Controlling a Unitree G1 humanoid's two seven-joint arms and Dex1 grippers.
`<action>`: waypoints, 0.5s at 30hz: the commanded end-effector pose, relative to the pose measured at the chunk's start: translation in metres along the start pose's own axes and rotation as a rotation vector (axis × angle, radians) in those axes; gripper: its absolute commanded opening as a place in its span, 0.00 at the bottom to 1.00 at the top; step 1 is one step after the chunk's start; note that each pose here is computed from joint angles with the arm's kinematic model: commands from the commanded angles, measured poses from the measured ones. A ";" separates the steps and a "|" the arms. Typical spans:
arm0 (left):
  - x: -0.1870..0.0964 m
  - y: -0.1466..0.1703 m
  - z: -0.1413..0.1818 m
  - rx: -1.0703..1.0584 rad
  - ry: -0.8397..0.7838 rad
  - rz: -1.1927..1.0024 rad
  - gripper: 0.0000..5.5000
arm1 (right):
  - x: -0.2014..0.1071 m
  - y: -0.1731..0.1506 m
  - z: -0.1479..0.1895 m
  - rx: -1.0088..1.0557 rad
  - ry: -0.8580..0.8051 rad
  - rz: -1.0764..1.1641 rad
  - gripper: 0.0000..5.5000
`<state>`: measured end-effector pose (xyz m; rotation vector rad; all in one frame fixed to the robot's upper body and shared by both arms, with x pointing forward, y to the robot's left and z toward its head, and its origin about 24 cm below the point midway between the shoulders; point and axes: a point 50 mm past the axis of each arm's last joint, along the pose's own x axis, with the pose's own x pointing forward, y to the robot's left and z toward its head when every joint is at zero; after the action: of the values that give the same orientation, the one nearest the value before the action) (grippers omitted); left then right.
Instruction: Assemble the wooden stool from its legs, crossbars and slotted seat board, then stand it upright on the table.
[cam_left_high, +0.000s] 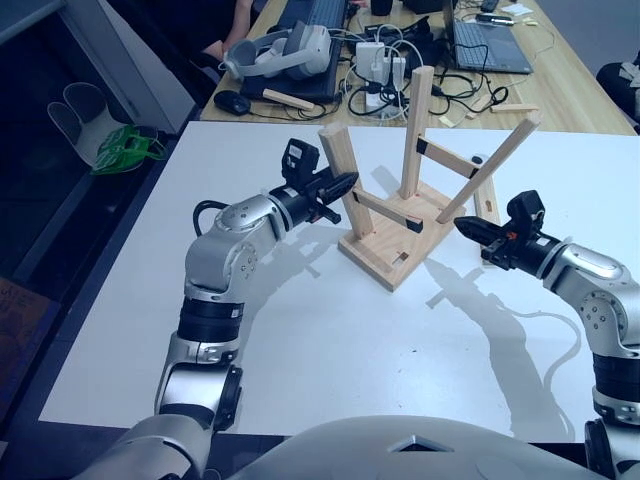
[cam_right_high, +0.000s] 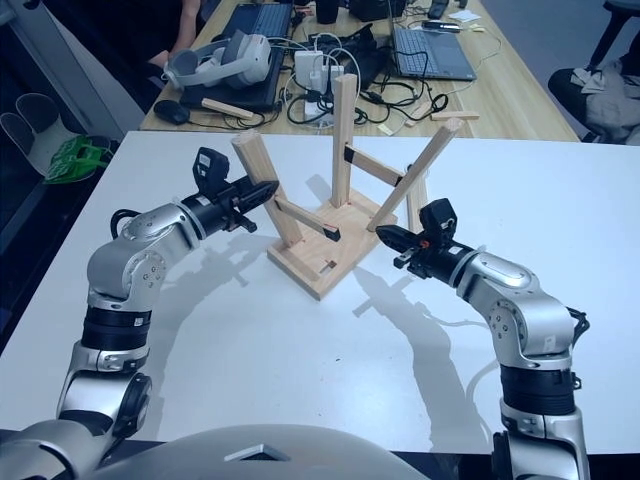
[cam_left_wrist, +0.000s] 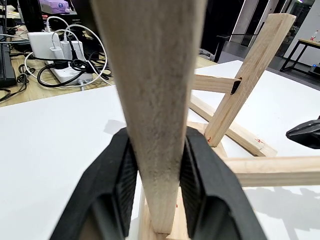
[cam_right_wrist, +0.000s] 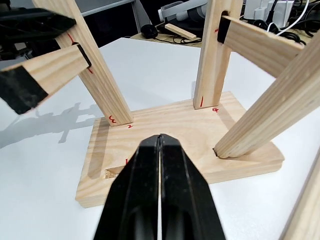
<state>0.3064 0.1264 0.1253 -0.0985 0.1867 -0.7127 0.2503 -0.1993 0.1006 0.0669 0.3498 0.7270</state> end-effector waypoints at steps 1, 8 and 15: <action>-0.002 0.000 0.031 0.003 -0.201 0.046 0.32 | 0.000 -0.001 -0.003 0.008 -0.001 -0.009 0.00; -0.007 -0.016 0.052 0.000 -0.355 -0.025 0.50 | -0.008 -0.023 -0.003 -0.001 0.006 -0.165 0.00; -0.012 -0.028 0.023 -0.191 -0.226 -0.090 0.69 | -0.021 -0.058 -0.019 0.002 0.169 -0.409 0.21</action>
<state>0.2899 0.1194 0.1752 -0.3277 -0.1035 -0.7494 0.2621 -0.2507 0.0756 -0.0426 0.4940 0.3641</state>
